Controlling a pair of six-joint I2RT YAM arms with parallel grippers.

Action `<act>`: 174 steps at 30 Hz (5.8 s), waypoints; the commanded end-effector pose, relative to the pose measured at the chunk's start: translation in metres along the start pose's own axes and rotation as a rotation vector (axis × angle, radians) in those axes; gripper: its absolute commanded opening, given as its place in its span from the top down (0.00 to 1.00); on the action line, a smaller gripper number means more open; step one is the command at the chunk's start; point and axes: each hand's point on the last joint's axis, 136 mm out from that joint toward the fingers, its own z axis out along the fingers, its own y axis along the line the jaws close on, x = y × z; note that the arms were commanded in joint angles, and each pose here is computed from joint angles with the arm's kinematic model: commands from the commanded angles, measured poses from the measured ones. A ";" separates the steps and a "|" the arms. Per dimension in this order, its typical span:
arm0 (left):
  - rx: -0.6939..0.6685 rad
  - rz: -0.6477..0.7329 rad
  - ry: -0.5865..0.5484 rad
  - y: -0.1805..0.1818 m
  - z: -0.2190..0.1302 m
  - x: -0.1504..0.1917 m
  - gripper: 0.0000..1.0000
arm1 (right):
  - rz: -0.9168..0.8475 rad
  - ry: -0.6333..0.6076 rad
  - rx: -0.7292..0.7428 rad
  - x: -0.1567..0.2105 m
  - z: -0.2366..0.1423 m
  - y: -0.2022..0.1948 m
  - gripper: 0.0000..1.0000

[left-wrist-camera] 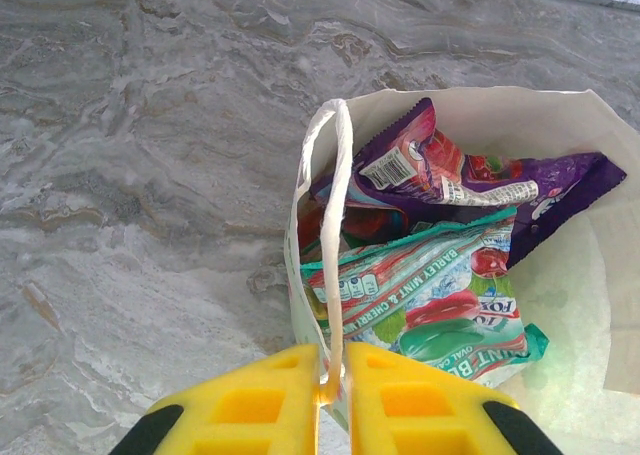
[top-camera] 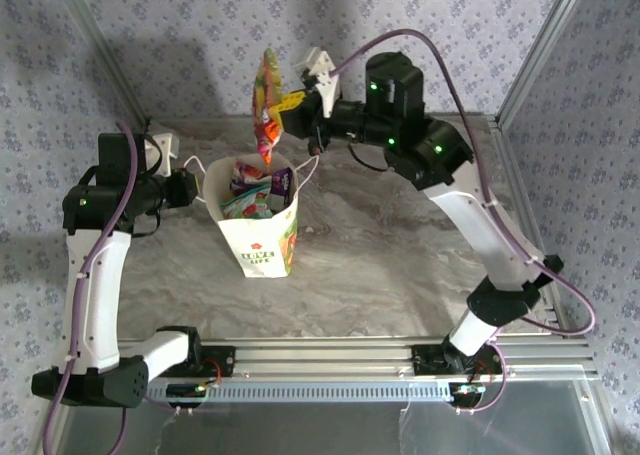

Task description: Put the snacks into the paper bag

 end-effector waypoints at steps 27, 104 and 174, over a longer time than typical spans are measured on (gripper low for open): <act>-0.016 -0.004 -0.014 0.003 -0.004 0.004 0.86 | 0.076 0.157 -0.639 0.079 0.037 0.035 1.00; 0.001 -0.019 0.007 0.002 0.004 0.003 0.85 | 0.106 0.478 -0.627 0.197 0.034 0.020 0.71; 0.216 0.128 -0.108 -0.077 -0.034 -0.067 0.95 | 0.515 0.264 0.221 0.074 -0.040 -0.067 1.00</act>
